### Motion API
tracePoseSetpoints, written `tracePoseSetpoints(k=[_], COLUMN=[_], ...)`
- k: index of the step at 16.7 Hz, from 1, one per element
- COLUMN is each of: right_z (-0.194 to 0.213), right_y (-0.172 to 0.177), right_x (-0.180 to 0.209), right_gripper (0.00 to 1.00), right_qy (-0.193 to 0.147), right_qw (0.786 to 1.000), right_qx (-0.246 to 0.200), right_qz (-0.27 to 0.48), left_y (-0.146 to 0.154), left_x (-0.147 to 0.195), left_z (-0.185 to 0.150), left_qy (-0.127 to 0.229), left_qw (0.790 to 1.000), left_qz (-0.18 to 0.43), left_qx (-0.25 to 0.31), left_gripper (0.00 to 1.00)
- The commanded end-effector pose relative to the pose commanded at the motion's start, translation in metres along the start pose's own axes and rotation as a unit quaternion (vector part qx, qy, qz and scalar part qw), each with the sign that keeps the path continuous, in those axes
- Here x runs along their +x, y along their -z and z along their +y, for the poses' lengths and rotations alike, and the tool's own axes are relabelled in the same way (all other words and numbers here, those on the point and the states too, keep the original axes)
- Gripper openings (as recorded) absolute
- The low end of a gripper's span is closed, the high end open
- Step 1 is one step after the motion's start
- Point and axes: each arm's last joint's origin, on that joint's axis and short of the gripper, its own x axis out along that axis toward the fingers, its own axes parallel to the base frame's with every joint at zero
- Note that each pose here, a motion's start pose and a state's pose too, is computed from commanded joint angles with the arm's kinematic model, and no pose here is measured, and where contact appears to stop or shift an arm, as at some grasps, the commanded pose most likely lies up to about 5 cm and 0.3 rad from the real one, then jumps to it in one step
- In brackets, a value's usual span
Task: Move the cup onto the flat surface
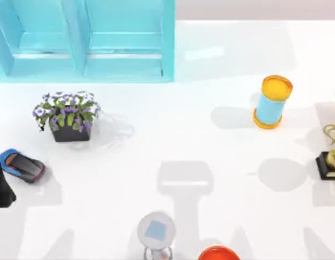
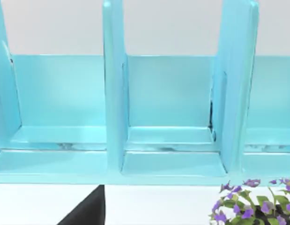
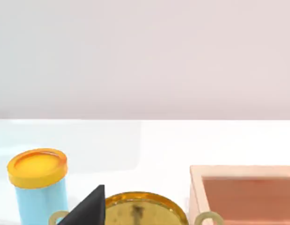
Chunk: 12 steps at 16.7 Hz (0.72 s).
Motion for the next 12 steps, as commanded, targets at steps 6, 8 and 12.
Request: tracePoseSetpoints(k=[6, 8, 12], right_z=[-0.007, -0.014, -0.037], right_y=[-0.016, -0.03, -0.058], right_x=[0.001, 0.004, 0.023], right_gripper=[1.0, 1.0, 1.0], right_qy=[0.032, 0.056, 0.085], right_qw=[0.997, 0.988, 0.934], right_qx=[-0.04, -0.072, -0.117], right_qz=[0.058, 0.126, 0.327], left_y=[0.0, 0.0, 0.0], left_x=[0.0, 0.0, 0.0], left_z=[0.0, 0.0, 0.0], left_qy=[0.0, 0.0, 0.0], left_qw=[1.0, 1.0, 1.0], left_qz=[0.0, 0.0, 0.0], left_qx=[0.0, 0.0, 0.0], left_gripper=[1.0, 1.0, 1.0])
